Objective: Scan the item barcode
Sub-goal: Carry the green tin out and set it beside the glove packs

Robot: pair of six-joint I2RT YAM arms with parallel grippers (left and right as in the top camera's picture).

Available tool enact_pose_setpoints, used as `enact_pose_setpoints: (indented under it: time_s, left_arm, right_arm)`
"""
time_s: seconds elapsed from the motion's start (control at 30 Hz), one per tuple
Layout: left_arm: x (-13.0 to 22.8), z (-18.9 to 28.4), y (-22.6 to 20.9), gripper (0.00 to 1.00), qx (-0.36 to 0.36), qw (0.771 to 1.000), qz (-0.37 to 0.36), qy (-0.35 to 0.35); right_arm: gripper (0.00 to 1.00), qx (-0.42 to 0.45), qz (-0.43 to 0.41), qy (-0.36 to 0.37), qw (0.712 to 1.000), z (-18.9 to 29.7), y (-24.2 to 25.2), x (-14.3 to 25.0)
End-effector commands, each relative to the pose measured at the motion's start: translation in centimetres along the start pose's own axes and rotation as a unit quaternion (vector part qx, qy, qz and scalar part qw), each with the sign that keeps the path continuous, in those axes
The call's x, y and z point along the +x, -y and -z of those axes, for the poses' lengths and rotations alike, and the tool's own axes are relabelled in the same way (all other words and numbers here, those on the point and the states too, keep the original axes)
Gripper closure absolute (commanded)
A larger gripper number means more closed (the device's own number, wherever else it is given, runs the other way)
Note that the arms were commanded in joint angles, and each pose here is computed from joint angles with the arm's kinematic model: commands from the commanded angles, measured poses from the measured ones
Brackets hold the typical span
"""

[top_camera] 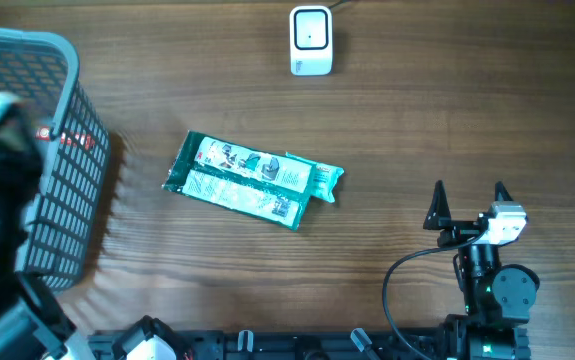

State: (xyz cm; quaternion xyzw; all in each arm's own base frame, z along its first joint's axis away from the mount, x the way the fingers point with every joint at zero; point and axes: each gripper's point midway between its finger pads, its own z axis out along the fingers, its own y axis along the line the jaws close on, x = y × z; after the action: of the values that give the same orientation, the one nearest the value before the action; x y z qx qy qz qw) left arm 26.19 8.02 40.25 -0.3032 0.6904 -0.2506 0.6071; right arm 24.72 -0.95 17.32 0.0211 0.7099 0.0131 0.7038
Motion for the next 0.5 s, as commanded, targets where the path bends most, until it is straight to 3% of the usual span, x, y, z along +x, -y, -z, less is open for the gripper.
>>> enact_pose_setpoints:
  time_s: [0.0,0.2,0.47]
  left_arm:
    - [5.5,-1.7,4.7,0.42,0.096,0.988,0.011,-0.123]
    - [15.8,-5.1,8.8,0.42,0.135,0.951,-0.04,-0.274]
    - [35.3,-7.3,10.2,0.42,0.143,0.852,-0.189,-0.467]
  right_arm:
    - [0.0,-0.008,-0.003,0.002,1.0,0.0,-0.3,-0.1]
    - [0.0,-0.008,-0.003,0.003,1.0,0.0,-0.3,-0.1]
    - [0.0,-0.008,-0.003,0.002,1.0,0.0,-0.3,-0.1]
